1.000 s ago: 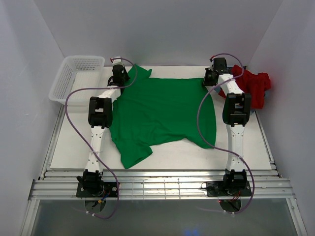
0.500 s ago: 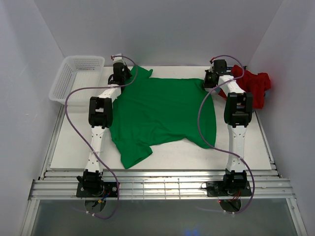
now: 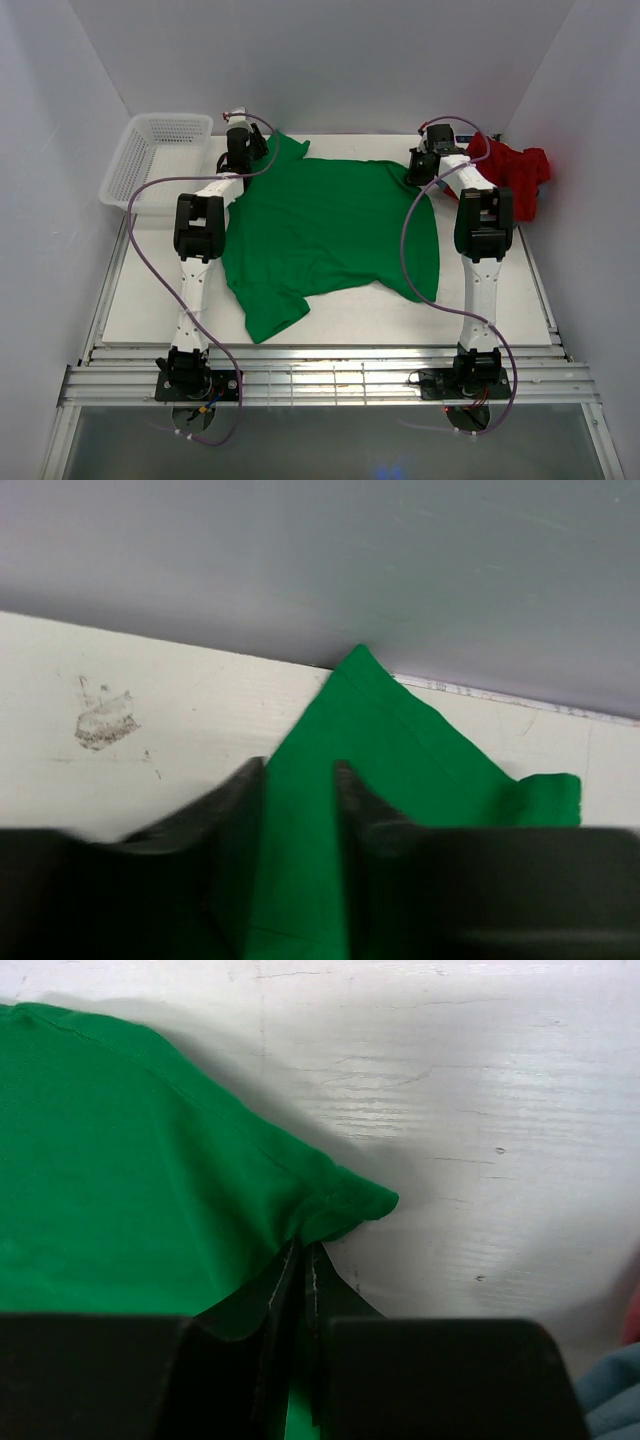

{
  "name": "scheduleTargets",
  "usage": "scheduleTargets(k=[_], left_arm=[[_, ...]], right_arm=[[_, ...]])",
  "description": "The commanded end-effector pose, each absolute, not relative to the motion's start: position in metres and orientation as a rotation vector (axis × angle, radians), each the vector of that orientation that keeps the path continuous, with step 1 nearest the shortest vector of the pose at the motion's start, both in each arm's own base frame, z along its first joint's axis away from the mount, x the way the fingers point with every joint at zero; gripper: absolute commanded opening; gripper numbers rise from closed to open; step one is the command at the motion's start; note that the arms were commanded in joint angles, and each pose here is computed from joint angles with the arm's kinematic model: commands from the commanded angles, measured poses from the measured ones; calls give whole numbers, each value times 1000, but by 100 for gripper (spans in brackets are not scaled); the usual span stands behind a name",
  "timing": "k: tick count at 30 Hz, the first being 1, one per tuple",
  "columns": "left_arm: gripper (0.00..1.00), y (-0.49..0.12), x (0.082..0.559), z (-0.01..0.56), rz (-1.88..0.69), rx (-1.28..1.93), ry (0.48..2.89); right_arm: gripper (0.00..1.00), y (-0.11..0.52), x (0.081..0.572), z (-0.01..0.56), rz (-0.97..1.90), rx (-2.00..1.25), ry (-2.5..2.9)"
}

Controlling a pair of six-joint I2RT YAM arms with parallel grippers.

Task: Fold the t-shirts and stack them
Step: Flatten the tshirt out

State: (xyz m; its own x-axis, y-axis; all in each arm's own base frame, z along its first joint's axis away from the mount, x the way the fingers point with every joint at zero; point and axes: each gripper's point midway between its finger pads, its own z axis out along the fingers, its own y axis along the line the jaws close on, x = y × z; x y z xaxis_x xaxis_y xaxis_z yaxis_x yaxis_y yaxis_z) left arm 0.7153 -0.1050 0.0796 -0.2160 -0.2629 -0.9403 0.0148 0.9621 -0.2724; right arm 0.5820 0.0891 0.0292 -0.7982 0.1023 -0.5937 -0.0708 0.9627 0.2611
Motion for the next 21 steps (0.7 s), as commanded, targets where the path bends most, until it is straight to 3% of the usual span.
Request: scheduleTargets(k=[1,8,21], left_arm=[[54,-109,721,130,-308,-187,1675],[82,-108,733,117,-289,-194,1673],[72,-106,710,47,-262,-233,1907]], right_arm=[[12,96,576,56,374,-26,2443],[15,100,570,62,376,-51,2446],[15,103,579,76,390,-22,2420]])
